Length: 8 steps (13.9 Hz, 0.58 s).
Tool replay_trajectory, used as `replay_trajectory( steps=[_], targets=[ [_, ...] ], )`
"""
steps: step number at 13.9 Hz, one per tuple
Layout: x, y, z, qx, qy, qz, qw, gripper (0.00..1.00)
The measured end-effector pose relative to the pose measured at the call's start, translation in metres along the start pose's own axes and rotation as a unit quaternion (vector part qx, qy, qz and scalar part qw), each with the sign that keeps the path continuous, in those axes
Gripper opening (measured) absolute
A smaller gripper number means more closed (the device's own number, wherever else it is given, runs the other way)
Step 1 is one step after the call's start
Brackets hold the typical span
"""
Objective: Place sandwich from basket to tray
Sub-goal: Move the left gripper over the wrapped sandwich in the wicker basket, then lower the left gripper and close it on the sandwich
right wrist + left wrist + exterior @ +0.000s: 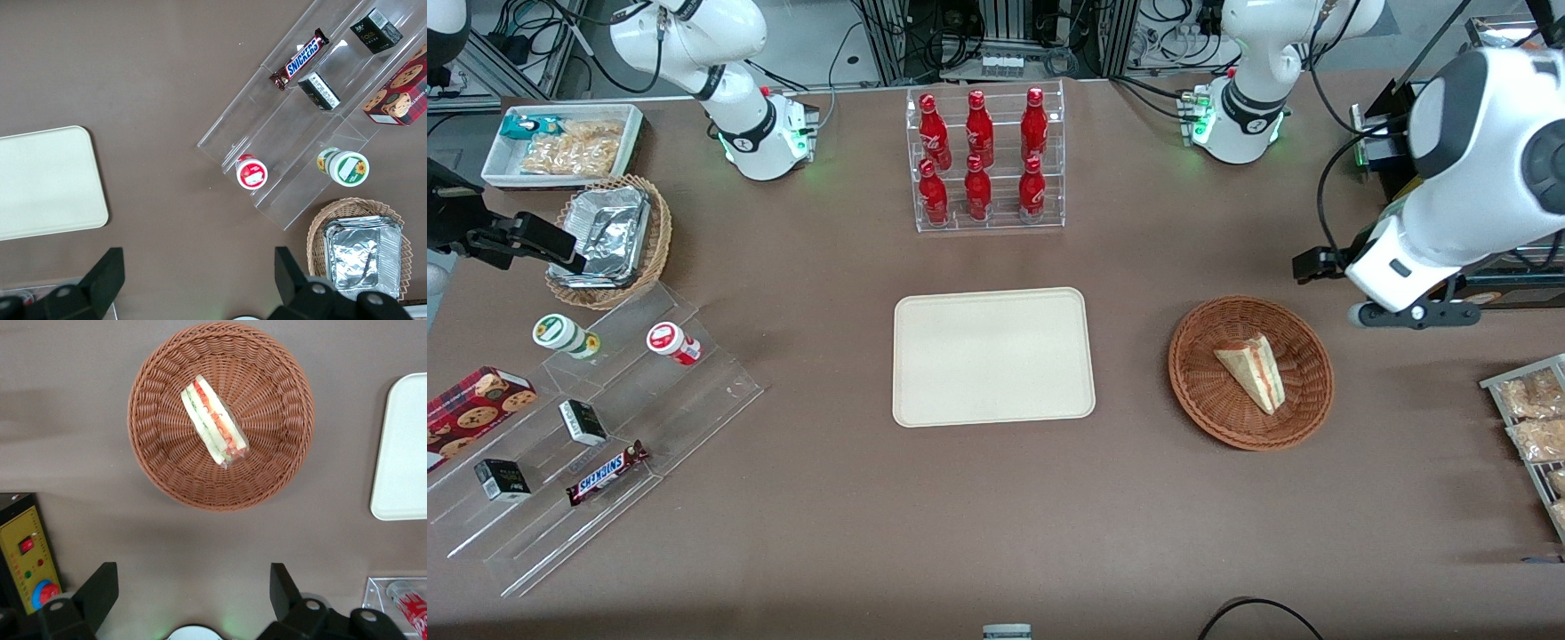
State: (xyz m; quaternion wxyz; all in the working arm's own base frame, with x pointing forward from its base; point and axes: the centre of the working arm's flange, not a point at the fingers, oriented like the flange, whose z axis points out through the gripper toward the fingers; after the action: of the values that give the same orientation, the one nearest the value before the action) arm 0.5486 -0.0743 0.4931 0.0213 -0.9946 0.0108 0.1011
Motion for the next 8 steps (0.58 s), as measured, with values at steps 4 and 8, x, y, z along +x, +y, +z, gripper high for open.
replay_trajectory(
  steps=[4,8],
  targets=[
    [0.009,0.004,0.066,-0.002,0.02,0.003,0.9998,1.0],
    [0.008,0.007,0.157,-0.01,0.062,0.007,0.998,1.0]
  ],
)
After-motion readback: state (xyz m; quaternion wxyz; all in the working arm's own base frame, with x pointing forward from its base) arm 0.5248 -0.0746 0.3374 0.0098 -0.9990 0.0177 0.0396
